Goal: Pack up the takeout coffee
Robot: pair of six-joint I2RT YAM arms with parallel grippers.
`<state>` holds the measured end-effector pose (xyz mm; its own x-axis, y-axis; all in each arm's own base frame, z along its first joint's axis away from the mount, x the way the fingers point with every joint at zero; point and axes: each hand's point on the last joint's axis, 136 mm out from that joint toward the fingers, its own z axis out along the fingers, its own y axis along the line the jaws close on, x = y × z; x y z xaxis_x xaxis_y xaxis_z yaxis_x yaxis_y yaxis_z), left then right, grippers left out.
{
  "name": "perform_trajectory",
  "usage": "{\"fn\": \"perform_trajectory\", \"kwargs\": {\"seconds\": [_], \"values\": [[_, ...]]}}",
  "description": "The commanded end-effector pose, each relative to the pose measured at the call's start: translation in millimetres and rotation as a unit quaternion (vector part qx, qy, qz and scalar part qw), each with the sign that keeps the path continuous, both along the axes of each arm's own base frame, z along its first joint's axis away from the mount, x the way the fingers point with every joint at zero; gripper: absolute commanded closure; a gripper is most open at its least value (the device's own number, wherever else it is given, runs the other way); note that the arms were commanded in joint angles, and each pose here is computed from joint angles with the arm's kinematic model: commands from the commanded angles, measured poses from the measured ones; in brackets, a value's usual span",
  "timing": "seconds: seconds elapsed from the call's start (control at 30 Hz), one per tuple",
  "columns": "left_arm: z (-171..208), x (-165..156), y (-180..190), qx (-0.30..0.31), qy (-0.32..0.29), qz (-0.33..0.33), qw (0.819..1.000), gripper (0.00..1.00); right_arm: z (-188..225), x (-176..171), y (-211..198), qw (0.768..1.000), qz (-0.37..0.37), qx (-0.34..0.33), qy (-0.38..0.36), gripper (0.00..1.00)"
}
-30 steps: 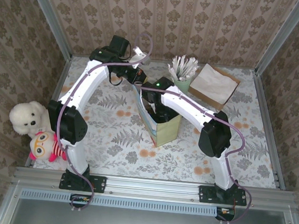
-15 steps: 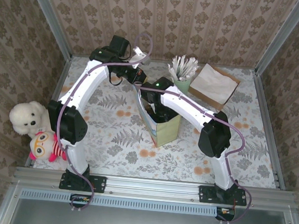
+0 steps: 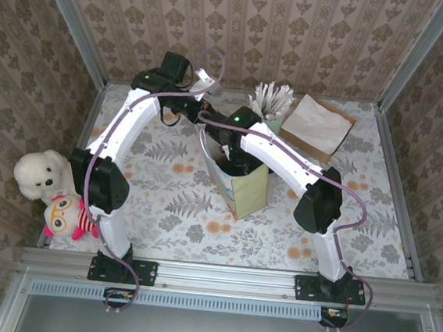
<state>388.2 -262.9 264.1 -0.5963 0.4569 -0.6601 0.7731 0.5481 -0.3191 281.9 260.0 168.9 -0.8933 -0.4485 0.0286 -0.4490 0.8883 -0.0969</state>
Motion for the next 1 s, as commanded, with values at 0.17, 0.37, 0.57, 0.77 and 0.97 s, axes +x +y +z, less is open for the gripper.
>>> {"fn": "perform_trajectory", "kwargs": {"seconds": [0.17, 0.37, 0.57, 0.77, 0.97], "values": [[10, -10, -9, -0.007, -0.01, -0.024, 1.0, 1.0, 74, 27, 10, 0.99, -0.013, 0.082, -0.116, 0.4], [9, -15, -10, 0.001, -0.011, -0.032, 0.999, 1.0, 102, 36, 7, 0.981, -0.019, 0.11, -0.16, 0.4], [7, -14, -8, 0.008, -0.013, -0.031, 0.999, 1.0, 105, 32, -3, 0.982, -0.015, 0.093, -0.161, 0.4], [6, -11, -7, 0.011, -0.017, -0.026, 0.999, 1.0, 80, 14, -20, 0.995, -0.006, 0.029, -0.099, 0.4], [7, -5, -7, 0.011, -0.016, -0.016, 1.0, 1.0, 103, 8, -8, 0.989, 0.003, 0.094, -0.112, 0.4]]}}
